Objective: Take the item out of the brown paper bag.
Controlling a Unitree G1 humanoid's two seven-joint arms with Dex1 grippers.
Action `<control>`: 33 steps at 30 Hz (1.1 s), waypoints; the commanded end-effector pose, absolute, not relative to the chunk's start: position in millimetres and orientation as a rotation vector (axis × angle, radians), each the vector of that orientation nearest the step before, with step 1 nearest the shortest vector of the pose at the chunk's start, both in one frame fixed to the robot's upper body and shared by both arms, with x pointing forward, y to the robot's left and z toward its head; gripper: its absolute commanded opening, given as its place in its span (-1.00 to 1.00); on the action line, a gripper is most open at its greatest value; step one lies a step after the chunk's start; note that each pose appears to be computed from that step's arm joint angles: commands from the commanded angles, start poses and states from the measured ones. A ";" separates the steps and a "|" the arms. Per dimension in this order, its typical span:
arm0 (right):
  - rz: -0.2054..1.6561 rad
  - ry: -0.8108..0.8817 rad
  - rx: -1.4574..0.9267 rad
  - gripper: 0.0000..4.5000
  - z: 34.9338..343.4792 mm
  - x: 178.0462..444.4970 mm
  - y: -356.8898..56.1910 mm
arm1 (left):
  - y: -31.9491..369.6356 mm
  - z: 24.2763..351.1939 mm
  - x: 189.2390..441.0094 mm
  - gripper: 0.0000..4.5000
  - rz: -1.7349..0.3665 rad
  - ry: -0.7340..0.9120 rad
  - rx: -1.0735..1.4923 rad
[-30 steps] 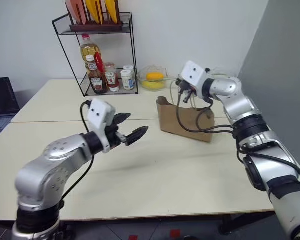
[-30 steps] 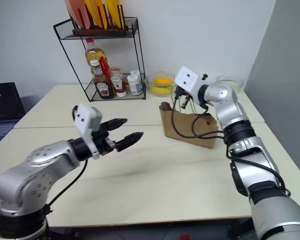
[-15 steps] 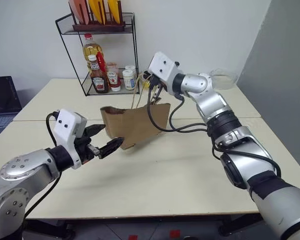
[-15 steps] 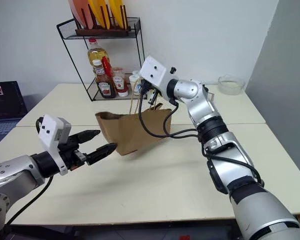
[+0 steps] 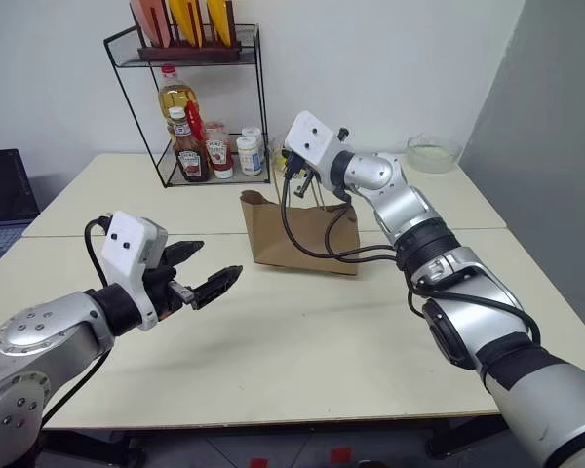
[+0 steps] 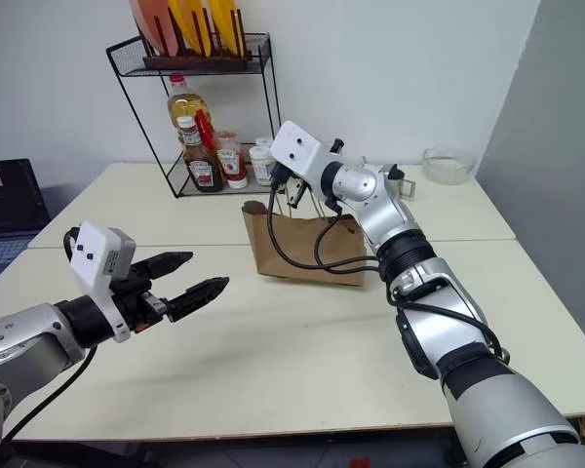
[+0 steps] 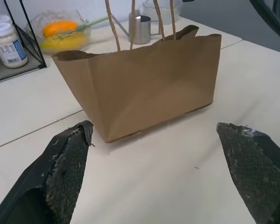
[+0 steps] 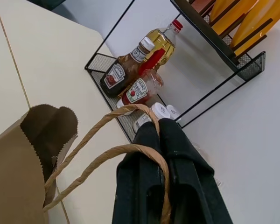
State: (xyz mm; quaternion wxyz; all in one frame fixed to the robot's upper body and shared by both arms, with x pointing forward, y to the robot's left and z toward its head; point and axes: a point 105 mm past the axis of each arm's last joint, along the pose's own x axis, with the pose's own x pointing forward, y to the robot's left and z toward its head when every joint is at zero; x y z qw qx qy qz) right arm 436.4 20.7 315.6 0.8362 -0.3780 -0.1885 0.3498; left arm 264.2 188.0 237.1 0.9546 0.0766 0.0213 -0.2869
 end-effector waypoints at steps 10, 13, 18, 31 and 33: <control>0.807 -0.319 -0.769 -0.72 284.0 429.9 20.9 | 180.5 247.0 266.5 1.00 -0.614 0.006 0.194; 0.864 -0.310 -0.761 -0.29 278.7 418.6 16.7 | 181.5 246.3 267.5 1.00 -0.617 0.012 0.196; 0.935 -0.290 -0.752 0.50 284.2 395.1 -2.2 | 180.7 246.3 272.8 1.00 -0.635 0.013 0.199; 1.018 -0.218 -0.378 0.99 320.2 339.2 -63.1 | 224.2 263.4 329.4 1.00 -0.570 -0.026 0.264; 1.065 -0.164 -0.354 1.00 307.6 325.7 -70.4 | 236.0 272.6 353.8 0.92 -0.526 -0.049 0.298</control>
